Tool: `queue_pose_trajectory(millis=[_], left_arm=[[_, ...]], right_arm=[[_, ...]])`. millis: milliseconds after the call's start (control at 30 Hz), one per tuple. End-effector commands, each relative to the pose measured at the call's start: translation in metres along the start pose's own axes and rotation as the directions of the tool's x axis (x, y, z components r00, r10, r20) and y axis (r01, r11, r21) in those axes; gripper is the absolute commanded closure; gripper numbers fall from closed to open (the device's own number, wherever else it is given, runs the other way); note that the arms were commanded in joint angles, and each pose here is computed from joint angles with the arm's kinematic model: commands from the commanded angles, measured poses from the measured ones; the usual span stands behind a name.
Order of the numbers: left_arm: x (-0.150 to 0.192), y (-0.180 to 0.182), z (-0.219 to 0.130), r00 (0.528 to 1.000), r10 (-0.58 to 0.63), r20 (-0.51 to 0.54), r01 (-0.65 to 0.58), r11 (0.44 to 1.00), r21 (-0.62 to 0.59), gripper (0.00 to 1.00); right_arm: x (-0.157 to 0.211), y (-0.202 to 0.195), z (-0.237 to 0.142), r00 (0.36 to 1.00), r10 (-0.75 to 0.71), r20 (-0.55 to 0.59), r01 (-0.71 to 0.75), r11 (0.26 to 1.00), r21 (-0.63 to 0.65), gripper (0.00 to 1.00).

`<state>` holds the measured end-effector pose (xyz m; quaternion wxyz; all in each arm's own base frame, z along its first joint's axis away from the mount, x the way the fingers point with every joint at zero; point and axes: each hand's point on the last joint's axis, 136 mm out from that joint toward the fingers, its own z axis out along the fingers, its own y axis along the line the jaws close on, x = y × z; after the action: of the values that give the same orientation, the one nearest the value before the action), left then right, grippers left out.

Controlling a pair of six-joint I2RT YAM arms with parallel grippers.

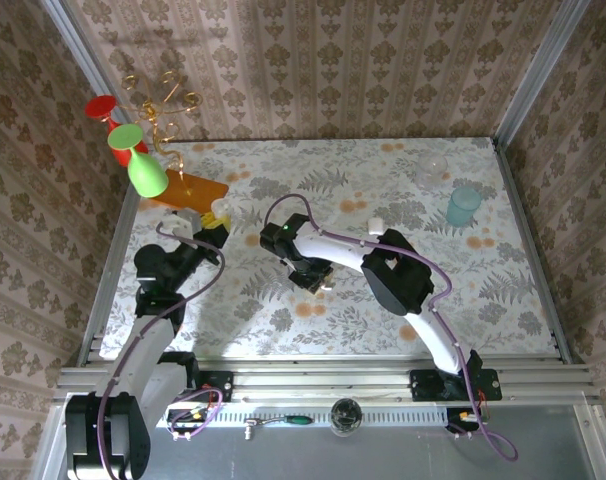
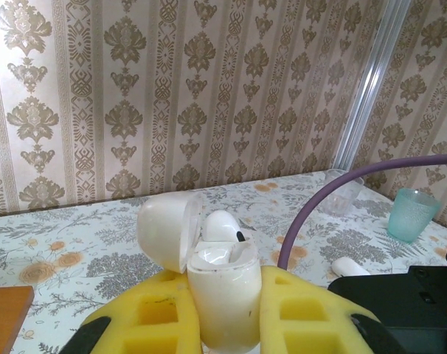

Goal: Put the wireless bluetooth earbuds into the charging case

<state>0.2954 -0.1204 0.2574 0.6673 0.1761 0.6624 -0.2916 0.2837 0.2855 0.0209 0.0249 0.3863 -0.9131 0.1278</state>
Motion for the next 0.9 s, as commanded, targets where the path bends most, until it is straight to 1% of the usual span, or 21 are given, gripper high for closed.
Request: queue_pose_trajectory(millis=[0,100,367,467,600,667,733,867], left_arm=[[-0.006,-0.005,0.001,0.999,0.032,0.015,-0.033,0.999,0.032,0.93],[-0.006,-0.006,0.000,0.999,0.032,0.016,-0.032,0.999,0.034,0.93],[-0.004,-0.004,0.000,1.000,0.025,0.012,-0.025,0.999,0.029,0.93],[-0.004,-0.004,0.001,1.000,0.026,0.012,-0.026,0.999,0.030,0.93],[-0.005,-0.005,0.002,0.999,0.037,0.015,-0.038,0.999,0.036,0.93],[-0.003,-0.005,0.003,0.999,0.044,0.008,-0.044,0.998,0.039,0.93],[-0.001,-0.007,0.005,0.998,0.056,0.001,-0.056,0.997,0.045,0.93],[0.004,-0.016,0.015,0.995,0.102,-0.009,-0.101,0.992,0.071,0.93]], right_arm=[[0.010,-0.002,0.005,0.996,-0.037,-0.076,0.039,0.999,0.022,0.69],[0.011,-0.001,0.003,0.996,-0.038,-0.079,0.040,0.999,0.014,0.67],[0.019,0.004,0.002,0.994,-0.044,-0.102,0.042,0.999,-0.017,0.68],[0.017,0.004,0.006,0.995,-0.036,-0.095,0.034,0.999,-0.025,0.73],[0.015,0.005,0.011,0.996,-0.023,-0.091,0.020,0.999,-0.027,0.76],[0.013,0.004,0.009,0.997,-0.012,-0.076,0.010,1.000,-0.026,0.76],[0.010,0.000,0.002,0.999,0.019,-0.035,-0.020,0.999,-0.036,0.76],[0.001,-0.005,-0.020,0.988,0.129,0.090,-0.116,0.983,-0.141,0.77]])
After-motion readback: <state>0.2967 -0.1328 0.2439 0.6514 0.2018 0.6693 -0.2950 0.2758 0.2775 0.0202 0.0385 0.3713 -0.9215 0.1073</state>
